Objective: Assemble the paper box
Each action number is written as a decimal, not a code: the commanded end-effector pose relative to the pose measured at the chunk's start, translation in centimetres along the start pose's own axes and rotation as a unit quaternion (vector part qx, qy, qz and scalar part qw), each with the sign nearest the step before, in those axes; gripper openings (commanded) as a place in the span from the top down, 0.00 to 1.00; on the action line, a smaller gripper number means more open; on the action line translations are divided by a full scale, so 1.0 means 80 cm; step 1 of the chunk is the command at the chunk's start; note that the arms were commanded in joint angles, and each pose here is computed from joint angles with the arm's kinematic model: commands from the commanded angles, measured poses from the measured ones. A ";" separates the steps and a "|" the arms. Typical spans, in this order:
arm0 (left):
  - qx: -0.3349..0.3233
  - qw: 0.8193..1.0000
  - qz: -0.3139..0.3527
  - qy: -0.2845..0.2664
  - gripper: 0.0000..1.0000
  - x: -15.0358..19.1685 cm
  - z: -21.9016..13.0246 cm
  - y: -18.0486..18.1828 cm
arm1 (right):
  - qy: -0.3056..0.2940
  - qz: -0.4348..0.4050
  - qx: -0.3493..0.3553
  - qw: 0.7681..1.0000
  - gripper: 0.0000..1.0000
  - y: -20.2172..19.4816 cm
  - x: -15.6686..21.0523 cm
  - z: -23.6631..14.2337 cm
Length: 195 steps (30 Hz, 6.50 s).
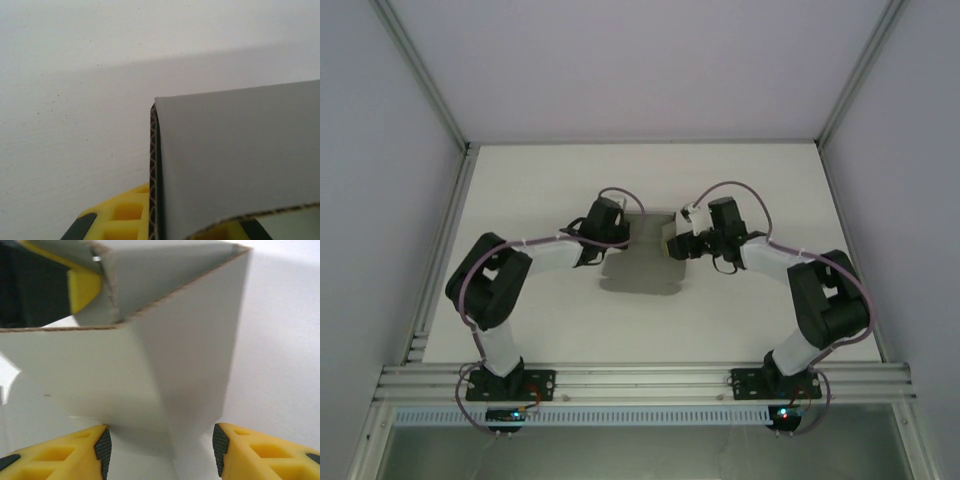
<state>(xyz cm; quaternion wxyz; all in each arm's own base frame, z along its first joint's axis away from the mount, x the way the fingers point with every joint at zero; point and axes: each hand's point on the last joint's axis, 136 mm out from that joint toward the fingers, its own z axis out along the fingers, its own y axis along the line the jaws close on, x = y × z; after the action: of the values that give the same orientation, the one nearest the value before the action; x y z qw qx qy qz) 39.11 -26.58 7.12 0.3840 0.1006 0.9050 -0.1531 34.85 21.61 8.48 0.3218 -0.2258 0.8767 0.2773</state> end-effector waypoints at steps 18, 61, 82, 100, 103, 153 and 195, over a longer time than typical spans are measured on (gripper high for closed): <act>0.001 0.999 0.031 0.008 1.00 0.023 -0.001 -0.020 | -0.090 0.043 0.198 0.975 0.62 -0.052 -0.028 0.046; 0.067 0.996 0.047 0.031 1.00 0.032 0.010 -0.055 | -0.094 0.011 0.127 0.987 0.77 -0.049 -0.046 0.110; 0.049 0.996 0.069 0.026 1.00 0.034 0.005 -0.044 | -0.072 0.004 -0.012 0.997 0.37 -0.030 -0.020 0.014; 0.089 0.993 0.077 0.031 1.00 0.032 0.006 -0.065 | -0.110 0.016 0.118 0.987 0.40 -0.069 -0.042 0.055; 0.097 0.992 0.076 0.032 1.00 0.033 0.006 -0.069 | -0.103 0.018 0.174 0.979 0.37 -0.085 -0.040 0.056; 0.031 0.998 0.042 0.026 1.00 0.029 0.006 -0.049 | -0.049 0.052 0.297 0.952 0.72 -0.115 -0.019 0.011; 0.016 0.998 -0.006 0.059 1.00 0.027 0.020 -0.037 | -0.151 0.050 0.230 0.960 0.02 -0.035 -0.026 -0.141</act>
<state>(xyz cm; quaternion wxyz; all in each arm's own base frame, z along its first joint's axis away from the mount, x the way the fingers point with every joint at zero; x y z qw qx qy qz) 38.46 -30.80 7.19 0.3638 0.1198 0.9035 -0.1923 31.73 11.55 15.71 0.4769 -0.0401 0.8656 0.1471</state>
